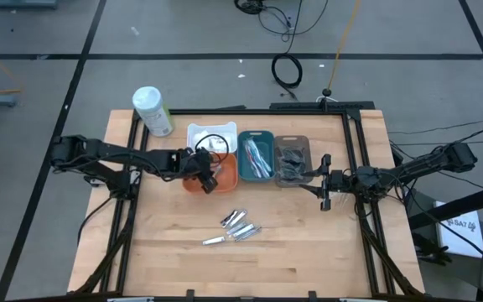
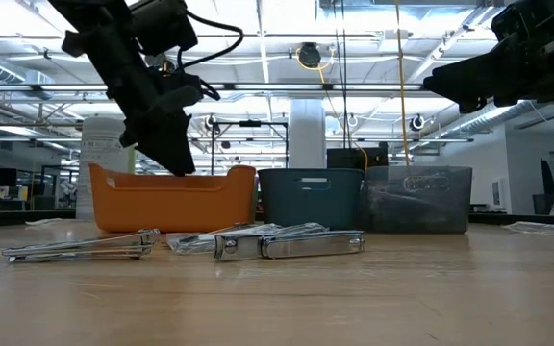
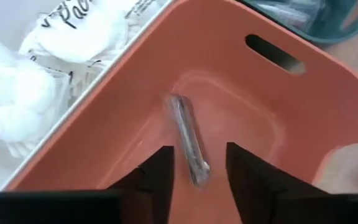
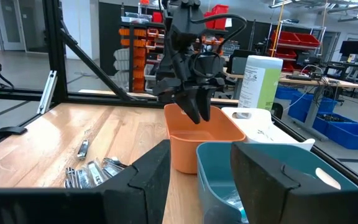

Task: Pick & Place Travel size toiletries
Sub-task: Put the nail cutter into the orange bin

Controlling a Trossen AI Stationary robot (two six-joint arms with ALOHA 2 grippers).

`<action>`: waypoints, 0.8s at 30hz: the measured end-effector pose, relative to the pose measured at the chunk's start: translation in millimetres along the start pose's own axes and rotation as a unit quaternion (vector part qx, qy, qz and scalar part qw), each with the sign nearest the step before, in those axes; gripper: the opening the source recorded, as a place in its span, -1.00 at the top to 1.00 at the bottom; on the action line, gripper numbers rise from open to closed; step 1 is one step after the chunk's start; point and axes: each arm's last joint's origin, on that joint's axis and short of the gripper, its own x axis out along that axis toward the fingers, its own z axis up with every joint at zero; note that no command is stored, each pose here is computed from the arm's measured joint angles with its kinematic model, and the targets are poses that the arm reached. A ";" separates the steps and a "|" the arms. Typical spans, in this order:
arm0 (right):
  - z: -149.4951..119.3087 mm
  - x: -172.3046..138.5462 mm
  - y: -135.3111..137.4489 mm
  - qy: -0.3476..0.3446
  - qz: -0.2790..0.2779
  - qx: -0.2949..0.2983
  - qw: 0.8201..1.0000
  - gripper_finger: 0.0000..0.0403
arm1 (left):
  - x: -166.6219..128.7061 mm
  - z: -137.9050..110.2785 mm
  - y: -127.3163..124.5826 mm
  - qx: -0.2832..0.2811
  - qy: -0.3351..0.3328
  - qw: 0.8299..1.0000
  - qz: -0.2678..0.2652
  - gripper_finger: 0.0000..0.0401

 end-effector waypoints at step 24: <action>0.1 0.0 0.0 0.000 0.000 0.000 1.000 0.23 | -119.7 -28.1 -132.0 0.069 -0.052 0.987 -0.138 -0.20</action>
